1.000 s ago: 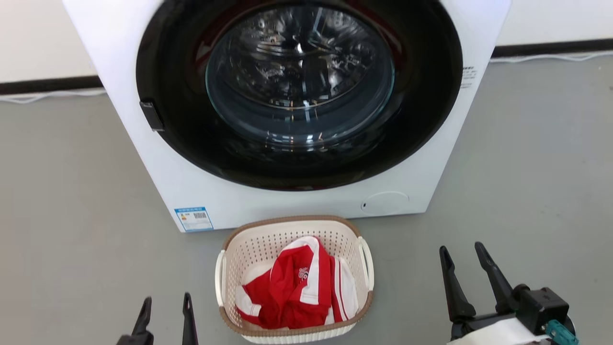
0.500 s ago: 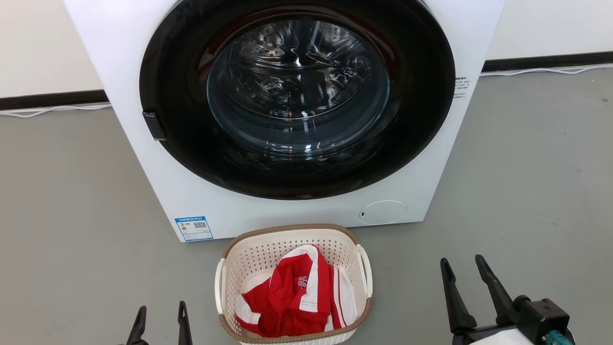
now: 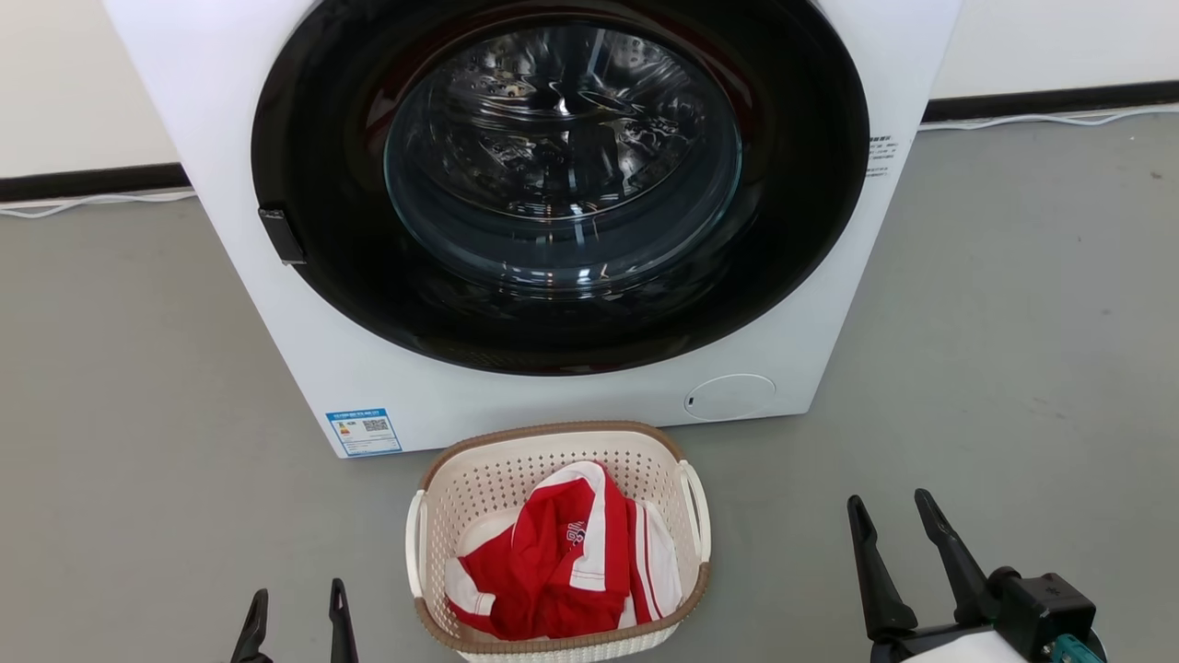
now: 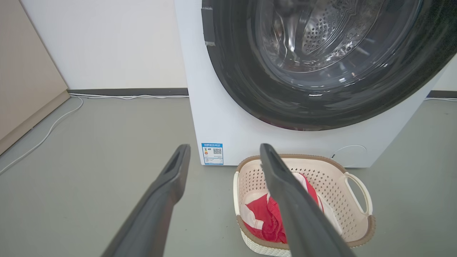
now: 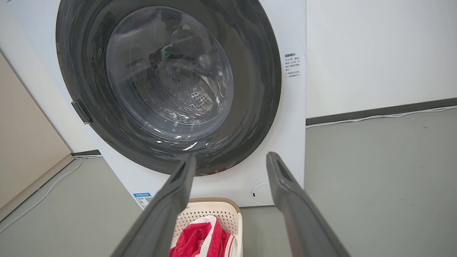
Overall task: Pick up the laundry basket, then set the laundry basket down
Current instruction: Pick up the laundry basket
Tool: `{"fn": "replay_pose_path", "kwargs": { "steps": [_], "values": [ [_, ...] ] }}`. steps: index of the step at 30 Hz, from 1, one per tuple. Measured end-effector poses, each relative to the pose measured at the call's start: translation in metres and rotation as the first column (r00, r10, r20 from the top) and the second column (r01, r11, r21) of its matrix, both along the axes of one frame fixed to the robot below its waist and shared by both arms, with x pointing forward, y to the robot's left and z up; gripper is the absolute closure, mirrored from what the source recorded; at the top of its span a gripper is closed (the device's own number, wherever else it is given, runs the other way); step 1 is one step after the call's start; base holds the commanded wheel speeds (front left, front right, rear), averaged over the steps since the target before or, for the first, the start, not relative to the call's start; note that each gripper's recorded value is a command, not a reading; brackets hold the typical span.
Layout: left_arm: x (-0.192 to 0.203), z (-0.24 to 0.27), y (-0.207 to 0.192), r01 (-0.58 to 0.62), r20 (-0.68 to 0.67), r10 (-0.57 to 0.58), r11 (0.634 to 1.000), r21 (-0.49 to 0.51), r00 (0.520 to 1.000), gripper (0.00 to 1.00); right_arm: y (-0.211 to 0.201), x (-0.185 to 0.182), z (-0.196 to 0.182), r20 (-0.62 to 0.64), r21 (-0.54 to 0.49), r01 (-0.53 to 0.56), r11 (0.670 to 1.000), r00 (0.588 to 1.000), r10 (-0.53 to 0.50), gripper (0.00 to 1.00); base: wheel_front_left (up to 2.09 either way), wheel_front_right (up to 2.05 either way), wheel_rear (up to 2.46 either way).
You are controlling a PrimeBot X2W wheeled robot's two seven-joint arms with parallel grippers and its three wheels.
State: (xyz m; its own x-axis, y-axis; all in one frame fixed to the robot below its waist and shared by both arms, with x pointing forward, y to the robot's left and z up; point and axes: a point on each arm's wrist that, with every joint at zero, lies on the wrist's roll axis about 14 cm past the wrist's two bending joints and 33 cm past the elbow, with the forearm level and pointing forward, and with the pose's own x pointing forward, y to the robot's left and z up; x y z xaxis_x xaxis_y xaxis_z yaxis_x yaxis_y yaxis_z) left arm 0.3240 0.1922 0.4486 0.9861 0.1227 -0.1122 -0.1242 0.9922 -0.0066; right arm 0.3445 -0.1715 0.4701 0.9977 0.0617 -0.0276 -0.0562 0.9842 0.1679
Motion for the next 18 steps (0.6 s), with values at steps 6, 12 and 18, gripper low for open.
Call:
{"fn": "replay_pose_path", "kwargs": {
  "steps": [6,12,18],
  "values": [
    [0.002,-0.006,0.0,0.004,-0.02,-0.004,1.0,-0.001,1.0,0.0,-0.001,0.002,-0.006,-0.018,0.0,0.003,1.0,1.0,-0.003,0.0,0.0,0.0,0.0],
    [0.007,-0.018,0.001,0.011,-0.059,-0.011,1.0,0.003,0.998,0.0,-0.001,0.01,-0.012,-0.038,-0.002,0.003,1.0,0.999,-0.003,0.0,0.0,0.0,0.0],
    [0.03,-0.027,0.0,0.025,-0.078,-0.025,1.0,-0.007,0.997,0.0,-0.001,0.034,-0.02,-0.057,-0.005,-0.001,1.0,0.998,0.001,0.0,0.0,0.0,0.0]
  ]
}}
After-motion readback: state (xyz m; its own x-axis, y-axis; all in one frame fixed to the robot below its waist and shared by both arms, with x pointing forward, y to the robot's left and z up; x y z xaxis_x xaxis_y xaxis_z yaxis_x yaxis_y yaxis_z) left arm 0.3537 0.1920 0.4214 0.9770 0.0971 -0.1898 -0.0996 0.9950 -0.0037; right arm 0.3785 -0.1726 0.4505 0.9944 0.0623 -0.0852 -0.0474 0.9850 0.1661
